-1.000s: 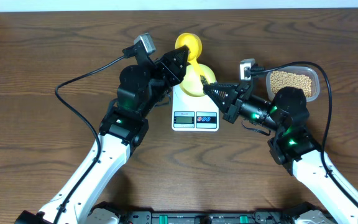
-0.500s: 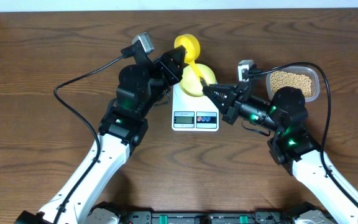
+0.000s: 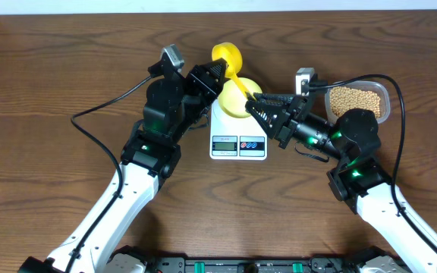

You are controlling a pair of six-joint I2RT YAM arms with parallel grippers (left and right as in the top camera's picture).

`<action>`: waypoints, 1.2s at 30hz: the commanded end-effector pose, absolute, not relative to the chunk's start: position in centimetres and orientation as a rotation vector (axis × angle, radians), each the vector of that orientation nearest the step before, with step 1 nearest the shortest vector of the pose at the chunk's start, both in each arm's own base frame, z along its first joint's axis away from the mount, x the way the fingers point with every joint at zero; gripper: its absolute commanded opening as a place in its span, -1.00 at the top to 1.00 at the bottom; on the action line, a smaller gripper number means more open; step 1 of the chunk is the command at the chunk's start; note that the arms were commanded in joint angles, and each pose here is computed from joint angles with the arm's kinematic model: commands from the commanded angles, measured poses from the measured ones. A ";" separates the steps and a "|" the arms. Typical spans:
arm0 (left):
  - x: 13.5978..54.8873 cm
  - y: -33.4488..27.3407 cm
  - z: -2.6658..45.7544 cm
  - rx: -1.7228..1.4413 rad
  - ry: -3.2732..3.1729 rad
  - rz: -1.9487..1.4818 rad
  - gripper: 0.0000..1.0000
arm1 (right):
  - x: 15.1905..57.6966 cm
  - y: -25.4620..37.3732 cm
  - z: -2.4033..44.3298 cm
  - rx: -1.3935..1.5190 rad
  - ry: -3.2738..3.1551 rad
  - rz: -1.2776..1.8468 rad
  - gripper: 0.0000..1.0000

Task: Scoop item into bowl and weigh 50g on scale
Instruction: 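Open the left gripper and release the scoop to the right gripper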

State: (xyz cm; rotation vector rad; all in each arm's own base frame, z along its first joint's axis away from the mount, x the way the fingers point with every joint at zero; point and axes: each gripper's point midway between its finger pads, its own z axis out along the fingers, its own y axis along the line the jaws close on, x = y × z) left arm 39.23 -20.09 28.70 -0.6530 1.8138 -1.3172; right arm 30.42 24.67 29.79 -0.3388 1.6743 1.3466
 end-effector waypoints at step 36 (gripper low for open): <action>38.8 -20.5 28.1 -0.862 1.833 -1.444 0.85 | 31.2 24.7 31.0 -0.315 1.614 1.268 0.60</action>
